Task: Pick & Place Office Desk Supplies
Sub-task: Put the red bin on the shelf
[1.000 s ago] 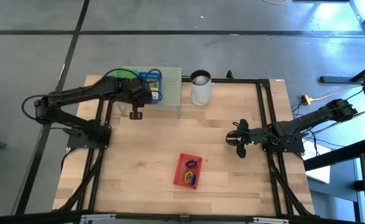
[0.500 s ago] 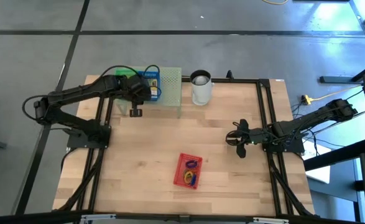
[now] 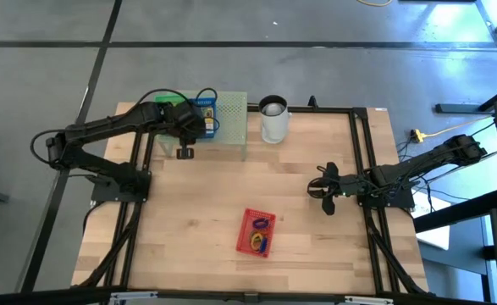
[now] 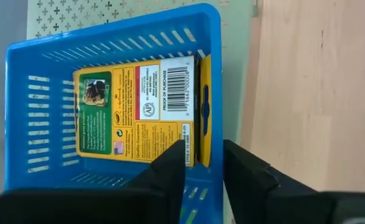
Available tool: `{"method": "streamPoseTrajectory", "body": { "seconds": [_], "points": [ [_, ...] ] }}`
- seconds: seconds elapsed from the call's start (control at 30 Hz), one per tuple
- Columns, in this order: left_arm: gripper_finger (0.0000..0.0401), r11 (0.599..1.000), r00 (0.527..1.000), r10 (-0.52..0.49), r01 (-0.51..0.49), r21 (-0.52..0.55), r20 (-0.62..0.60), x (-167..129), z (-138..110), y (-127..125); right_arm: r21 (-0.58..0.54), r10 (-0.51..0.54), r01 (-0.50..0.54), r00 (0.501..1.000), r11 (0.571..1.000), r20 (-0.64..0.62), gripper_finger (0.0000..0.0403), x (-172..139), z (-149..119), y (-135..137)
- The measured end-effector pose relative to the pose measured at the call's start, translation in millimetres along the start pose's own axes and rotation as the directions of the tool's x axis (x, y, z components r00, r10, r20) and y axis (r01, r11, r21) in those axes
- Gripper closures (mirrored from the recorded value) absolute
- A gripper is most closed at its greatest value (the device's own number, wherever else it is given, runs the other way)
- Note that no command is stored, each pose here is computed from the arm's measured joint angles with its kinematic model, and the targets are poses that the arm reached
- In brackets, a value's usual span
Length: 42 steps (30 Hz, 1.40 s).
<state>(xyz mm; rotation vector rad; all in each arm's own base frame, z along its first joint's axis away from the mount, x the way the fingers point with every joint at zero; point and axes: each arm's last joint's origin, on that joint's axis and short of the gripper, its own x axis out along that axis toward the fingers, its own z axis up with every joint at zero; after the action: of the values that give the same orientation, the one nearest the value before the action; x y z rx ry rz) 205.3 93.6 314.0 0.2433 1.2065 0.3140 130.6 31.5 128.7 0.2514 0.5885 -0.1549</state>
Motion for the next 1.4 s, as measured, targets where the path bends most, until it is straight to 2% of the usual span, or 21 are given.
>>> {"method": "streamPoseTrajectory", "body": {
  "seconds": [0.4,0.53,0.63,0.77,0.93,1.2,1.4],
  "points": [
    [0.0274,0.998,0.992,0.059,-0.062,0.024,0.111,-27,19,-4,0.0,0.0,0.0,1.0,1.0,0.0,0.0289,0,0,0],
    [0.0274,0.999,0.966,-0.014,0.024,-0.034,0.258,-33,34,-17,0.0,-0.001,0.001,1.0,1.0,0.0,0.0289,0,0,0],
    [0.0273,0.989,0.916,-0.125,0.146,-0.025,0.381,-37,50,-33,0.0,-0.001,0.001,1.0,1.0,0.0,0.0289,0,0,0],
    [0.0273,0.956,0.841,-0.288,0.279,0.09,0.457,-36,73,-73,0.0,-0.003,0.003,1.0,1.0,0.001,0.0289,0,0,0],
    [0.0273,0.913,0.822,-0.398,0.31,0.265,0.408,-19,96,-145,0.001,-0.002,0.002,1.0,1.0,0.003,0.0289,0,0,0],
    [0.0258,0.851,0.823,-0.454,0.287,0.439,0.342,26,109,-256,0.001,-0.002,0.002,1.0,1.0,0.004,0.0289,0,0,0],
    [0.0235,0.837,0.831,-0.438,0.238,0.493,0.344,50,103,-314,0.001,-0.001,0.001,1.0,1.0,0.004,0.0289,0,0,0]
  ]
}}
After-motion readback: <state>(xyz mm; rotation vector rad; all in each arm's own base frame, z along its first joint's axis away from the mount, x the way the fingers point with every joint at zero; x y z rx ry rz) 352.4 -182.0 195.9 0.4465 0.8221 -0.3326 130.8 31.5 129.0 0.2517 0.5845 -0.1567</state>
